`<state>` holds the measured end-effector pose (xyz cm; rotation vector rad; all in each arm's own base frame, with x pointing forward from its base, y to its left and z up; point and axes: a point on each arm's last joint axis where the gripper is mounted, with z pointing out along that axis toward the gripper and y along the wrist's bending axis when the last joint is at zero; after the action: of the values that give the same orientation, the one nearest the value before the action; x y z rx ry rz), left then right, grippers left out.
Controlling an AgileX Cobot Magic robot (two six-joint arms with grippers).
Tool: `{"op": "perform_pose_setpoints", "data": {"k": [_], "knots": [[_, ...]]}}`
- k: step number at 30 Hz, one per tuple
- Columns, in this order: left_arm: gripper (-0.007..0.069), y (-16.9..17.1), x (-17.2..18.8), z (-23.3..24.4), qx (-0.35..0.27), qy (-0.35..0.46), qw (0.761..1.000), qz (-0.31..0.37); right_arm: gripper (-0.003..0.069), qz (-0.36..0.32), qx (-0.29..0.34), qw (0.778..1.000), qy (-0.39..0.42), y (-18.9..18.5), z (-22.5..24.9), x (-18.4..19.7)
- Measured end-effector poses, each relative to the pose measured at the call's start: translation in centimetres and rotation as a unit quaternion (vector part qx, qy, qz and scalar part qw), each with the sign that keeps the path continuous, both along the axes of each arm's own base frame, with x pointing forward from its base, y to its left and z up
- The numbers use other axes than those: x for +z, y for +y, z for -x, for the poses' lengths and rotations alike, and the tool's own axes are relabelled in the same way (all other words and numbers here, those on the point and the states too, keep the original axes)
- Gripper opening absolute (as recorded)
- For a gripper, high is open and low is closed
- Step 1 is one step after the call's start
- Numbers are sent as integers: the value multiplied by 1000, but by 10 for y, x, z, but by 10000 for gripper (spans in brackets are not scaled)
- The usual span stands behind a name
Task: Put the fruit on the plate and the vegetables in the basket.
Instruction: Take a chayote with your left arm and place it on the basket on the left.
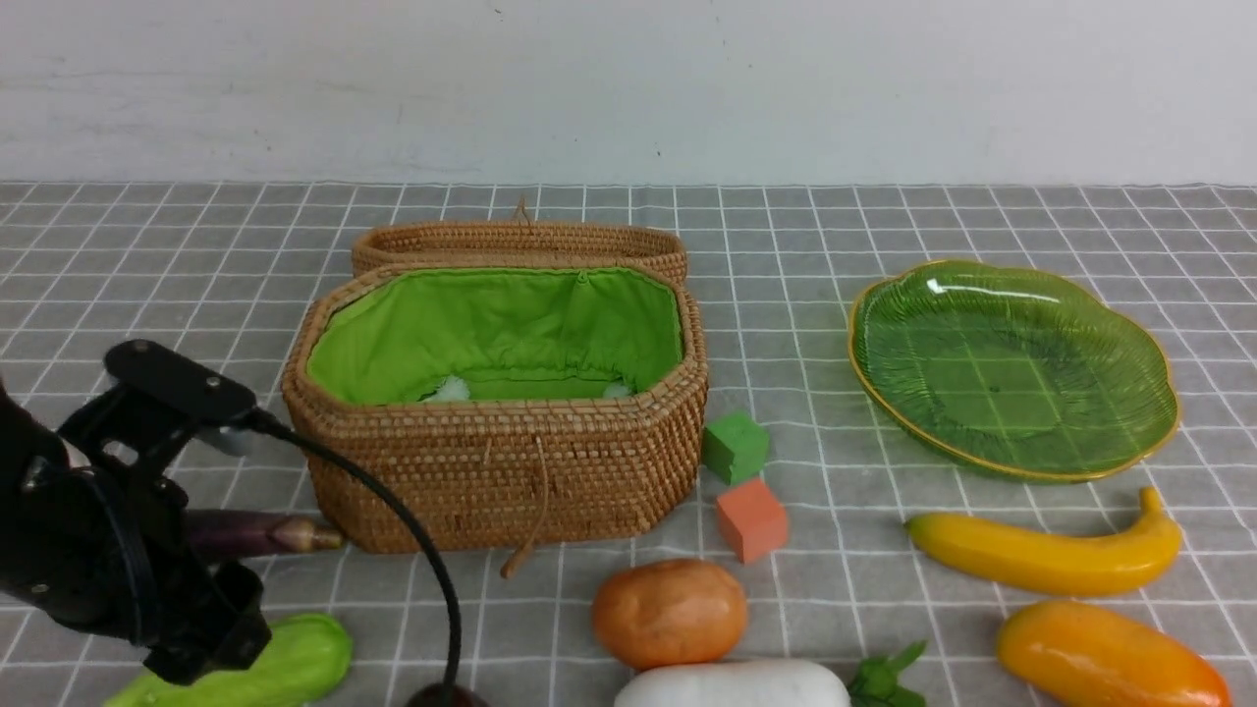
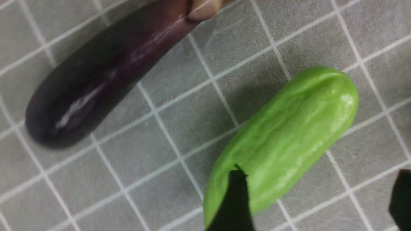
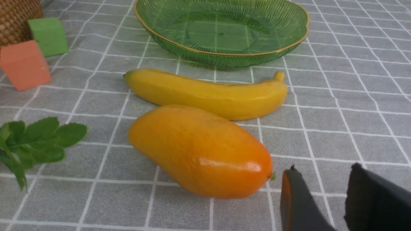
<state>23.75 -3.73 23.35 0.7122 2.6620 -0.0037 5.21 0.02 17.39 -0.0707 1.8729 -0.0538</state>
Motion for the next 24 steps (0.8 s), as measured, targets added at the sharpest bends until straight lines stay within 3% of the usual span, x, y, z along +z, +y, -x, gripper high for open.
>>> {"op": "perform_pose_setpoints", "data": {"k": [2, 7, 9, 12, 13, 14, 21, 24], "knots": [[659, -1, -14, -10, -39, 6, 999, -17, 242, 0, 0, 1000, 0, 0, 0, 0], [646, -3, -44, -25, -90, 41, 994, -39, 242, 0, 0, 1000, 0, 0, 0, 0], [592, -4, -67, -31, -102, 82, 990, -44, 242, 0, 0, 1000, 0, 0, 0, 0], [508, -4, -73, -32, -105, 113, 987, -44, 242, 0, 0, 1000, 0, 0, 0, 0], [434, -5, -70, -35, -106, 123, 986, -42, 242, 0, 0, 1000, 0, 0, 0, 0], [412, -6, -65, -37, -106, 132, 985, -39, 242, 0, 0, 1000, 0, 0, 0, 0], [421, -12, -4, -42, -113, 161, 980, -12, 242, 0, 0, 1000, 0, 0, 0, 0], [421, -15, 33, -39, -118, 134, 984, 5, 242, 0, 0, 1000, 0, 0, 0, 0]]}}
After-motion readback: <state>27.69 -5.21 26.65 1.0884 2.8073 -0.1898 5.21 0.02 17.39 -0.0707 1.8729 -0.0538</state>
